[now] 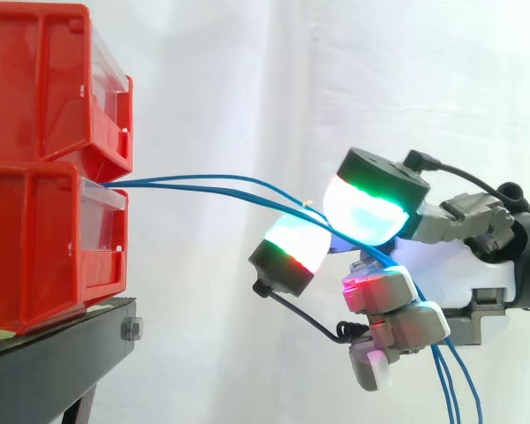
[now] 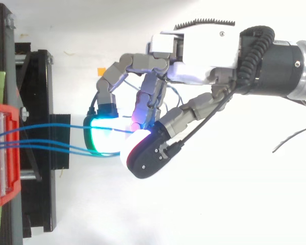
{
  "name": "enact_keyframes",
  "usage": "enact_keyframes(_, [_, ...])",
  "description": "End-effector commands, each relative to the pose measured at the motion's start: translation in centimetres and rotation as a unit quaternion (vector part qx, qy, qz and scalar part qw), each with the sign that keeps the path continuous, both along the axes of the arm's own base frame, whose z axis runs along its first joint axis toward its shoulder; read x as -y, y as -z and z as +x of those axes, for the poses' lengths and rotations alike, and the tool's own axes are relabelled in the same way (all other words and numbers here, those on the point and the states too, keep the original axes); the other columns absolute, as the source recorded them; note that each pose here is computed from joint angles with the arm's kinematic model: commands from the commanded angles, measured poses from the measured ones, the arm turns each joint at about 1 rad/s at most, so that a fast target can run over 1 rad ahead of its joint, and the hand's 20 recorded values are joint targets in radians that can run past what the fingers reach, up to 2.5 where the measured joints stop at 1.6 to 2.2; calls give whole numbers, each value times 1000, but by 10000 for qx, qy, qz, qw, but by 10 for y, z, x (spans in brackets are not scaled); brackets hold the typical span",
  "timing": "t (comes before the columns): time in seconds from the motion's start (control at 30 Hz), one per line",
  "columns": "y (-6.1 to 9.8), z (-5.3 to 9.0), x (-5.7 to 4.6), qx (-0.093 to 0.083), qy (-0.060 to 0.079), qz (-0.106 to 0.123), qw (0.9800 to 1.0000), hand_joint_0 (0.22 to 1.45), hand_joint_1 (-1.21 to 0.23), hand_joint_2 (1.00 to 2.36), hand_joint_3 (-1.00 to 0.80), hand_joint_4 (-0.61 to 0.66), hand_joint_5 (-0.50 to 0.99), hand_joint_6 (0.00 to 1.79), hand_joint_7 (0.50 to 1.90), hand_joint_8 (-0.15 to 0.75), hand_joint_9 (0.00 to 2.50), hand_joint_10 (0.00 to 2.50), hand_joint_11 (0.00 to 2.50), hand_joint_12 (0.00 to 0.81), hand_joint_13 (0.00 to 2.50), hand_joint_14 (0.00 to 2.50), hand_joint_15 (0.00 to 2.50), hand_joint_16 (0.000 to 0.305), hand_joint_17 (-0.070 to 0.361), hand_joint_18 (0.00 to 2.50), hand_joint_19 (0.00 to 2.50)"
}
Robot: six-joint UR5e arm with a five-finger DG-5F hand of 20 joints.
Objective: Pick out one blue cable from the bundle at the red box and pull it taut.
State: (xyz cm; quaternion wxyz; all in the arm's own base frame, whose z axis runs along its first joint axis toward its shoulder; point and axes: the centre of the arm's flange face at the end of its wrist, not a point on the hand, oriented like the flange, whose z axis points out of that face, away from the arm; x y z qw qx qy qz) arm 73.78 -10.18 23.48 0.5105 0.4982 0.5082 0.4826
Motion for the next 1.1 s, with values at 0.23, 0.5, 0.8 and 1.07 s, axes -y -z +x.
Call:
enact_keyframes(0.23, [0,-1,3,-34,17,-8,10000,718,-1007,1000,-500,38,-175,957,782,283,1157,27,944,415,1315,27,828,44,100,1016,650])
enact_keyframes(0.5, [0,-3,5,-80,32,-10,10000,518,-857,1000,-500,102,-163,925,719,304,1208,21,923,422,1318,25,822,48,108,1010,662])
enact_keyframes(0.8, [-2,-3,6,-73,40,-10,10000,598,-465,1000,-500,59,-118,839,856,286,1323,25,872,381,1347,25,824,39,87,904,722])
enact_keyframes(1.07, [-4,-4,6,-65,40,-17,10000,598,-575,1012,-328,44,-123,877,889,299,1324,26,892,389,1347,25,826,37,84,871,728])
